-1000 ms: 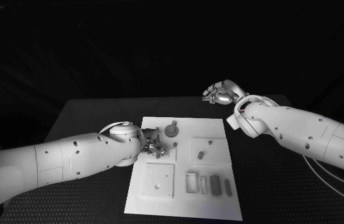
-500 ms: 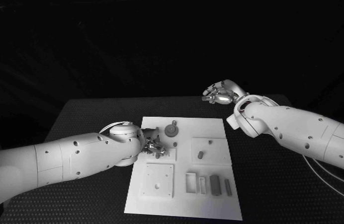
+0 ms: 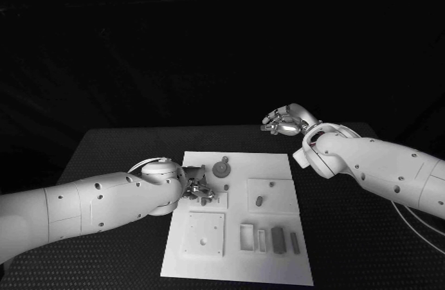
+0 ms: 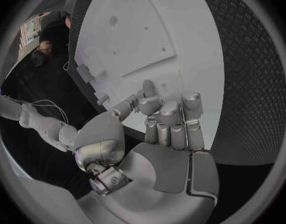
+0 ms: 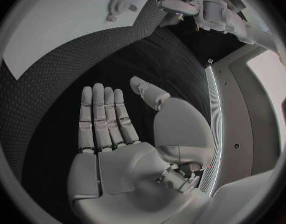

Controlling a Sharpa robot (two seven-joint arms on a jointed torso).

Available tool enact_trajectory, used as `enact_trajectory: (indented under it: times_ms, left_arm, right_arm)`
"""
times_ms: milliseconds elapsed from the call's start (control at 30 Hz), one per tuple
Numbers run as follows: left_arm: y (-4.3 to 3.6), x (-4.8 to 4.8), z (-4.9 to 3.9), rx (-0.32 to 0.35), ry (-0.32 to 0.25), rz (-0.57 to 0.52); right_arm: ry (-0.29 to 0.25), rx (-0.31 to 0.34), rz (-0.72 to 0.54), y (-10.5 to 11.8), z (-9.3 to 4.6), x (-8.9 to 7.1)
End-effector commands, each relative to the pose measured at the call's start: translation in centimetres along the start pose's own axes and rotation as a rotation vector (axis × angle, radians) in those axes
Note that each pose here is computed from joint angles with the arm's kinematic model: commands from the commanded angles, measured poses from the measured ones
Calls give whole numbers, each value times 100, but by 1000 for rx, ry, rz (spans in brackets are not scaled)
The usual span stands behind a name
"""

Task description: Assemble the parts on the task board

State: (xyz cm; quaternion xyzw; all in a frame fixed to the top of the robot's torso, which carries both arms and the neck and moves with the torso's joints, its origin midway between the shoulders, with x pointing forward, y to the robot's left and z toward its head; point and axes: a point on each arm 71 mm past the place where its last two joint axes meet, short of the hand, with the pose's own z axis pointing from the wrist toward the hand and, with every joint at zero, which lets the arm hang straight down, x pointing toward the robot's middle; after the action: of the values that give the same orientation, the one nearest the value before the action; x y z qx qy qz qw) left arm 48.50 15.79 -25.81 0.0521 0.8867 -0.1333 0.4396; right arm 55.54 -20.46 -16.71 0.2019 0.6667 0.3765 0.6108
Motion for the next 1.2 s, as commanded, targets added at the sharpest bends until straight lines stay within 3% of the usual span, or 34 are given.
enact_trajectory:
  times_ms: [33, 1200]
  left_arm:
    - [-21, 7, 1, 7, 9, 3]
    - [-41, 12, 5, 13, 16, 2]
  right_arm:
    - [12, -11, 0, 9, 0, 10]
    - [18, -10, 0, 7, 0, 23]
